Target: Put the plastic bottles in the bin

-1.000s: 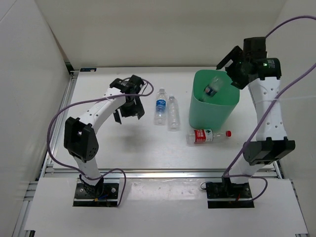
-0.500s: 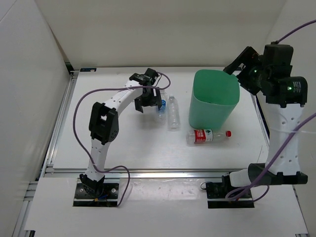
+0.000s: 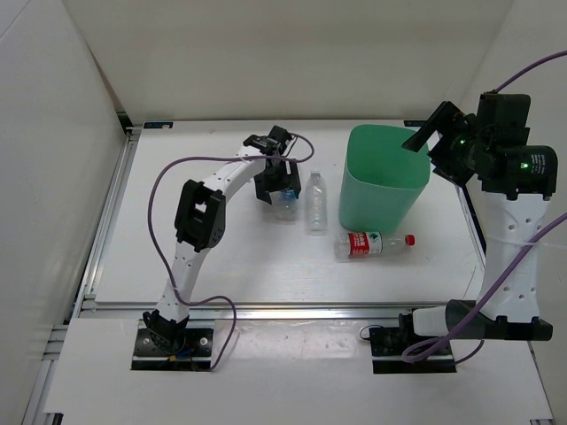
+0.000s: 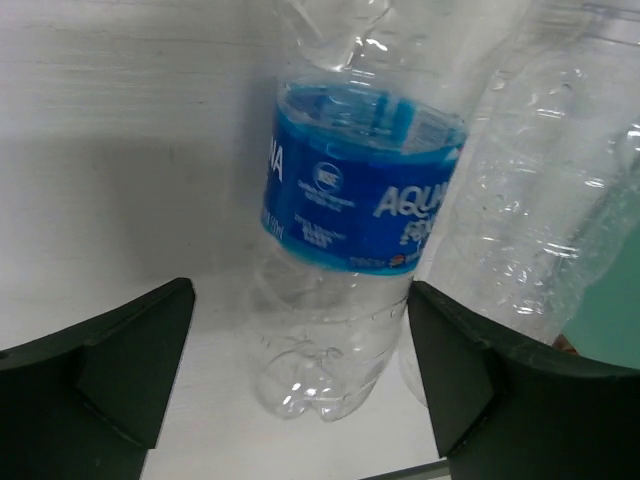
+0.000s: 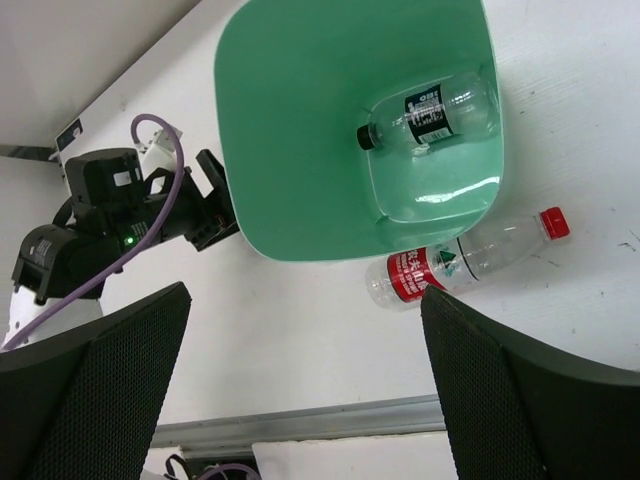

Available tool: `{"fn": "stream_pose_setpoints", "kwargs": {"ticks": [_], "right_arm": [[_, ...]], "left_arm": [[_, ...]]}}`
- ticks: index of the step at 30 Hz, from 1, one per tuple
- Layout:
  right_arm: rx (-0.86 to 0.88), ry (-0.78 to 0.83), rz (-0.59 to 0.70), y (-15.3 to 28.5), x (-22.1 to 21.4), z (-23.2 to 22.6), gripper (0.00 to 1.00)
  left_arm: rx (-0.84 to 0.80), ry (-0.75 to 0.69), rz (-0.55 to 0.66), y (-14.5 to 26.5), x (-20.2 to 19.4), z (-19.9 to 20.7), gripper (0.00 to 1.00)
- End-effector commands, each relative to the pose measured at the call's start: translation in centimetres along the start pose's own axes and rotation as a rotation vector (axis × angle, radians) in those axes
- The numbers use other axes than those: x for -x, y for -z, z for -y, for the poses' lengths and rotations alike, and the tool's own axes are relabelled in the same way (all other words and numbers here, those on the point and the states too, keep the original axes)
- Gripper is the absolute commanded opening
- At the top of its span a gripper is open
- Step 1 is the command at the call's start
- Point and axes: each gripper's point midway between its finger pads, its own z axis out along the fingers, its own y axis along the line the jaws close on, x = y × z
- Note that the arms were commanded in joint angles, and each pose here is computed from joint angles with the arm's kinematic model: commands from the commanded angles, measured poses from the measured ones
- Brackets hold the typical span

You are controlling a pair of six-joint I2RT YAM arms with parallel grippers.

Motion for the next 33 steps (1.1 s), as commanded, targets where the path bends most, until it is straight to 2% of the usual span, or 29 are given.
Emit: {"fn": "stream_pose_setpoints", "kwargs": {"ticks": [1,2,3,5,7,10,13,14,16,17,18,20,21,22,23,25,28,31,33], "right_arm": [[0.031,0.030,-0.009,0.9,-0.3,0.0,1.00],[0.018,0.021,-0.012,0.7,-0.3,0.5,1.00],[0.020,0.015,-0.012,0.7,-0.2,0.5,1.00],[0.024,0.009,-0.013,0.7,-0.1,0.6,1.00],[0.017,0.000,-0.033,0.5,-0.6,1.0,1.00],[0.051,0.006,-0.016,0.6,-0.8,0.7,1.00],[0.039,-0.024,-0.035,-0.3,-2.0,1.5,1.00],[0.056,-0.023,-0.034,-0.6,-2.1,1.4,1.00],[0.050,-0.052,-0.060,-1.3,-3.2,1.9,1.00],[0.053,-0.065,-0.072,-1.6,-3.4,1.9,1.00],[0.057,-0.064,-0.066,-1.5,-3.6,2.0,1.00],[0.044,-0.081,-0.072,-2.0,-3.9,2.6,1.00],[0.060,-0.079,-0.065,-1.8,-3.9,2.4,1.00],[0.065,-0.077,-0.057,-1.9,-3.7,2.2,1.00],[0.066,-0.076,-0.056,-1.7,-3.9,2.3,1.00],[0.064,-0.073,-0.042,-1.5,-3.5,2.5,1.00],[0.062,-0.059,-0.014,-0.5,-2.7,2.5,1.00],[0.053,-0.050,0.022,0.4,-1.9,3.0,1.00],[0.041,-0.047,0.037,0.8,-1.8,3.5,1.00]], "left_arm": [[-0.060,-0.008,0.005,0.0,0.3,1.5,0.95],[-0.047,-0.006,-0.014,-0.7,-0.2,1.1,0.91],[-0.053,-0.005,-0.031,-0.9,-0.6,1.1,0.77],[-0.038,0.007,-0.063,-1.5,-1.3,0.1,0.59],[-0.018,0.006,-0.036,-0.5,-1.0,-0.2,0.50],[-0.011,0.039,0.086,5.4,1.3,0.4,0.50],[-0.160,0.067,0.318,15.2,5.4,3.8,0.48],[-0.264,0.056,0.415,20.4,6.2,5.2,0.48],[-0.381,0.020,0.499,24.0,6.4,6.6,0.50],[-0.461,-0.007,0.597,26.8,7.4,8.2,0.52],[-0.518,-0.029,0.643,29.5,6.8,9.5,0.54],[-0.583,-0.116,0.736,33.4,7.1,11.8,0.54],[-0.620,-0.147,0.773,34.8,7.2,13.3,0.55],[-0.704,-0.203,0.805,36.3,7.0,16.7,0.55],[-0.758,-0.247,0.824,37.0,6.8,18.6,0.55],[-0.864,-0.310,0.866,37.5,6.0,23.0,0.61],[-0.916,-0.288,0.860,36.7,5.6,24.6,0.63],[-0.922,-0.325,0.780,34.0,3.8,25.9,0.63],[-0.924,-0.361,0.747,32.7,2.0,27.2,0.67]]}}
